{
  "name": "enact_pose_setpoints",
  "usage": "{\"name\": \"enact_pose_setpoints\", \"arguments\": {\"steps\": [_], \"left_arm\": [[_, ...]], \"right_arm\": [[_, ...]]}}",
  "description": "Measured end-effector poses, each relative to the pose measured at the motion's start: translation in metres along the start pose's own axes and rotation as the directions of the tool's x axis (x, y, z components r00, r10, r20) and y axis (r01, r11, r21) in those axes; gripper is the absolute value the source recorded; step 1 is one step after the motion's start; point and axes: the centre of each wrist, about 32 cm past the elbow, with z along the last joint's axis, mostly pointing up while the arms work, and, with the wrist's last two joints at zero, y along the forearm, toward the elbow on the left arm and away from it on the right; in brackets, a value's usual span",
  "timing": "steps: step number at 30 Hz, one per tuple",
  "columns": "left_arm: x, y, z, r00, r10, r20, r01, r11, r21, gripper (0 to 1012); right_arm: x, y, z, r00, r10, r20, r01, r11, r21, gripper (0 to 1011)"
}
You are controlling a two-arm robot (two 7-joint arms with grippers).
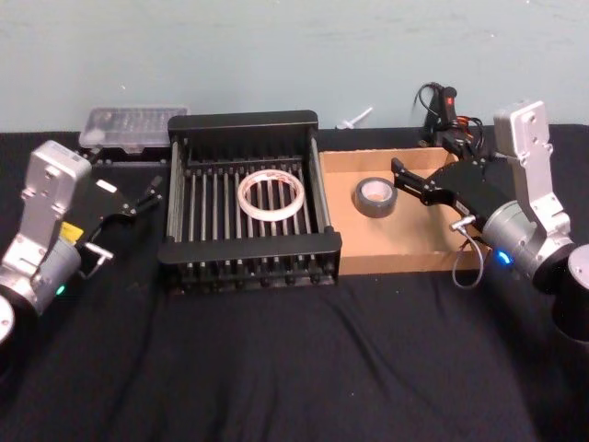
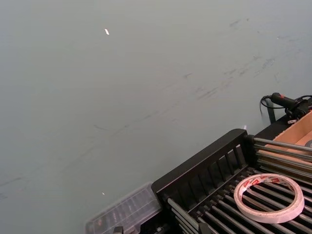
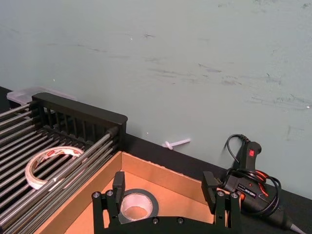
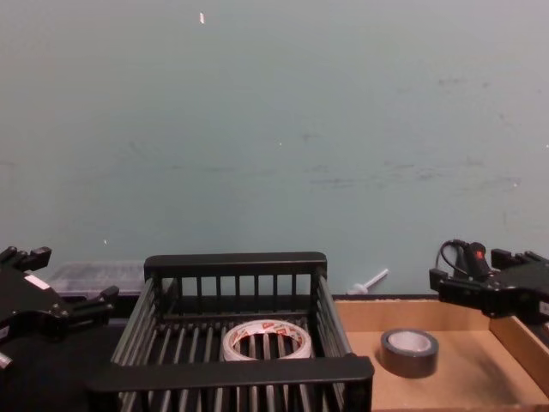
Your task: Pick up the white tape and place it into the black box , Pick up the silver tape and place it into the brown box.
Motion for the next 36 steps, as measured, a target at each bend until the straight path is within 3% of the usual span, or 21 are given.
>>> {"name": "enact_pose_setpoints", "arguments": {"steps": [36], "left_arm": [[0.0000,0.0000,0.0000,1.0000,0.000,0.000,0.000,1.0000,0.000,1001]], "right_arm": [[-0.0010,-0.0032,-0.0034,1.000,0.006,0.002,-0.006,1.000,0.011,1002]]}}
